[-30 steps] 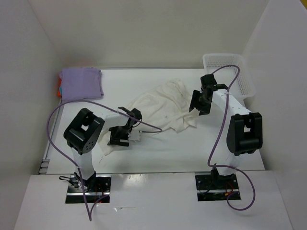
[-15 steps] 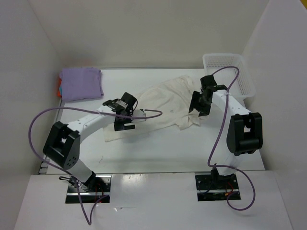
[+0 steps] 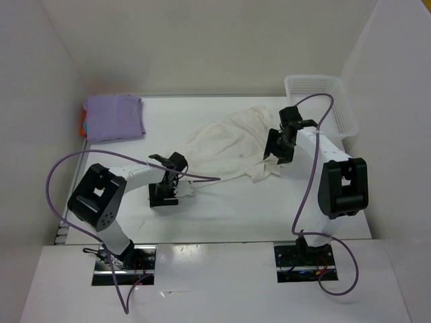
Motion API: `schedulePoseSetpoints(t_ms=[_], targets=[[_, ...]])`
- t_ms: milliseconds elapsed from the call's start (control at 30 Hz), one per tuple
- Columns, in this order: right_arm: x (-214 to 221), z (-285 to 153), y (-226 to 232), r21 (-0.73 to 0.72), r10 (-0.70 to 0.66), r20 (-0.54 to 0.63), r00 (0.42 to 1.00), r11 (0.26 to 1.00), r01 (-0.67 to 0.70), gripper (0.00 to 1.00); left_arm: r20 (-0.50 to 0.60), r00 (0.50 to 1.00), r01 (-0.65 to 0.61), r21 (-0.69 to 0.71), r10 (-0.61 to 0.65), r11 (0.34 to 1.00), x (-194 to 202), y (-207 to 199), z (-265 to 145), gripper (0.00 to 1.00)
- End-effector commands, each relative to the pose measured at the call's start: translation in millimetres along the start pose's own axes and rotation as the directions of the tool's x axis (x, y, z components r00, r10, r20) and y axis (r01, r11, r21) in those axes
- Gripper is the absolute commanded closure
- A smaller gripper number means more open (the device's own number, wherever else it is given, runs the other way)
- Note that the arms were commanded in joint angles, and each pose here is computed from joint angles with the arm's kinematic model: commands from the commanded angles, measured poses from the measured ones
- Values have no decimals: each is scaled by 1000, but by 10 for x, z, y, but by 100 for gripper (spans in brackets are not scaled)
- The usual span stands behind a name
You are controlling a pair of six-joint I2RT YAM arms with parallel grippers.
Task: Fold and stack the t-shirts
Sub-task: Flatten out the tshirt
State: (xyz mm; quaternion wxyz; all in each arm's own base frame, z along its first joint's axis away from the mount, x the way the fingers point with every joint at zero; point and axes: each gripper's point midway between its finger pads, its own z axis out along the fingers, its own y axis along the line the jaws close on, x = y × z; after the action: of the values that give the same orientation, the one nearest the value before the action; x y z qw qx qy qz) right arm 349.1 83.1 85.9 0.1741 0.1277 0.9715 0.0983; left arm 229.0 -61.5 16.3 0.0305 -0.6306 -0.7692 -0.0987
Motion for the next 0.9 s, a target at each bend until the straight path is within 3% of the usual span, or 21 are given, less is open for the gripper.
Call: schedulePoseSetpoints(t_ms=[0,67,233,333,400,467,533,633,667,733,867], targets=[[-49,-31,28,0,-7,42,999,1000,7,35,-15,998,62,-50,-63,997,75,147,48,23],[-57,-30,11,9,-7,46,999,1000,7,35,-27,997,67,-37,-68,997,79,114,121,22],[-62,-4,-148,97,2,55,998,995,-7,22,-97,991,84,-48,-88,995,199,122,326,21],[-41,49,-237,146,13,46,999,989,-19,20,-101,988,112,-16,-113,994,204,107,424,42],[38,125,-294,171,26,15,1000,985,-28,19,-96,987,132,0,-132,991,186,108,455,77],[115,197,-336,185,29,-14,999,982,-26,21,-88,983,160,-10,-160,987,151,135,469,100],[197,286,-365,189,32,-43,999,982,-24,24,-71,981,182,-9,-182,983,148,144,449,100],[209,307,-376,188,23,-43,999,982,-15,40,-45,975,218,-17,-218,976,136,177,381,100],[209,306,-380,188,14,-45,999,982,-6,50,-27,970,242,-32,-243,970,135,234,334,100],[242,259,-435,216,14,-53,998,976,-3,58,-19,966,257,-39,-258,966,160,262,310,100],[366,35,-522,281,-8,-66,998,959,27,61,-2,950,312,-64,-313,948,235,385,231,100]])
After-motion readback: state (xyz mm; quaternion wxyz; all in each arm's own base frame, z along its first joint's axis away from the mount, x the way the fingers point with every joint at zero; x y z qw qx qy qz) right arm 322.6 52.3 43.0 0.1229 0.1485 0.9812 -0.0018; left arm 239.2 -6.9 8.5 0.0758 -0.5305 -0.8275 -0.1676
